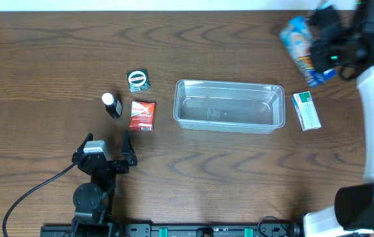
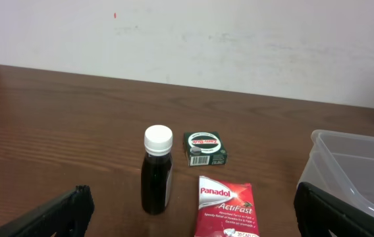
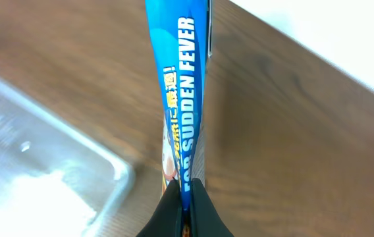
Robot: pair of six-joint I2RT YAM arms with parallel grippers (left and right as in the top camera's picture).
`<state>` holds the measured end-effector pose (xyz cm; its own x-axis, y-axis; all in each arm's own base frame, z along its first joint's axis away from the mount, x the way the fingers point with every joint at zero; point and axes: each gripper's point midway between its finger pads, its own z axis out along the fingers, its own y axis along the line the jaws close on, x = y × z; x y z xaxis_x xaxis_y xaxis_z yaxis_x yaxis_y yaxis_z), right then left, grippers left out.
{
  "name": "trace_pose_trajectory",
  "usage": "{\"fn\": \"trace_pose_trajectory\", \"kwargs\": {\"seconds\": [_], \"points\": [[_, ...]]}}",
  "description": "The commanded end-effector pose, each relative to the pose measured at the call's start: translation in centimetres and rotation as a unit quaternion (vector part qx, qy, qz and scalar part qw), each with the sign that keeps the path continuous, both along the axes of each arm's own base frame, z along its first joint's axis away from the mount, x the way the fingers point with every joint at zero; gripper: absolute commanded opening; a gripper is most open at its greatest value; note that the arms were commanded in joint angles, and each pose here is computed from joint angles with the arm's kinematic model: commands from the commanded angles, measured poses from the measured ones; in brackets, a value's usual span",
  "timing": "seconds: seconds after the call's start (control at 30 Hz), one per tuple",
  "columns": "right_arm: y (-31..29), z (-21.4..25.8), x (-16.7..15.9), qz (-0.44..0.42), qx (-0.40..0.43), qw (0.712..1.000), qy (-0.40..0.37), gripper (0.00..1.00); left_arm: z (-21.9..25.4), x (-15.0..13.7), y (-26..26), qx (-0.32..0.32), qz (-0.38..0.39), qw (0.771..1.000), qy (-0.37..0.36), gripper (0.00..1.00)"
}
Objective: Pack container
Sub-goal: 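Lift the blue box with right gripper and carry it over the container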
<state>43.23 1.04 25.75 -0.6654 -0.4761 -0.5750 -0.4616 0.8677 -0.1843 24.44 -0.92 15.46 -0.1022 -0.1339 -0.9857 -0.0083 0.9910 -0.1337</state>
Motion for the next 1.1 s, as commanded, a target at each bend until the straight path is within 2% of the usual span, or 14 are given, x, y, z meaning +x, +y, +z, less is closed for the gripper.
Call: {"fn": "trace_pose_trajectory", "kwargs": {"seconds": [0.0,0.17,0.47,0.8,1.07], "points": [[3.8,2.6,-0.6,0.079,-0.049,0.995,-0.041,0.01,-1.7,-0.1,0.2,0.0,0.005,1.0,0.025,0.98],[9.2,2.4,-1.6,0.149,-0.056,0.986,-0.044,0.02,-1.7,-0.1,0.2,0.0,0.005,1.0,0.024,0.98],[13.5,-0.7,-4.1,0.274,-0.102,0.956,0.002,0.01,-1.7,-0.1,0.2,0.0,0.005,1.0,0.024,0.98],[13.5,-4.9,-4.7,0.304,-0.117,0.943,0.071,0.01,-1.7,-0.1,0.2,0.0,0.005,1.0,0.024,0.98],[14.3,-5.8,-5.9,0.32,-0.09,0.938,0.099,0.01,-1.7,-0.1,0.2,0.0,0.005,1.0,0.024,0.98]]}}
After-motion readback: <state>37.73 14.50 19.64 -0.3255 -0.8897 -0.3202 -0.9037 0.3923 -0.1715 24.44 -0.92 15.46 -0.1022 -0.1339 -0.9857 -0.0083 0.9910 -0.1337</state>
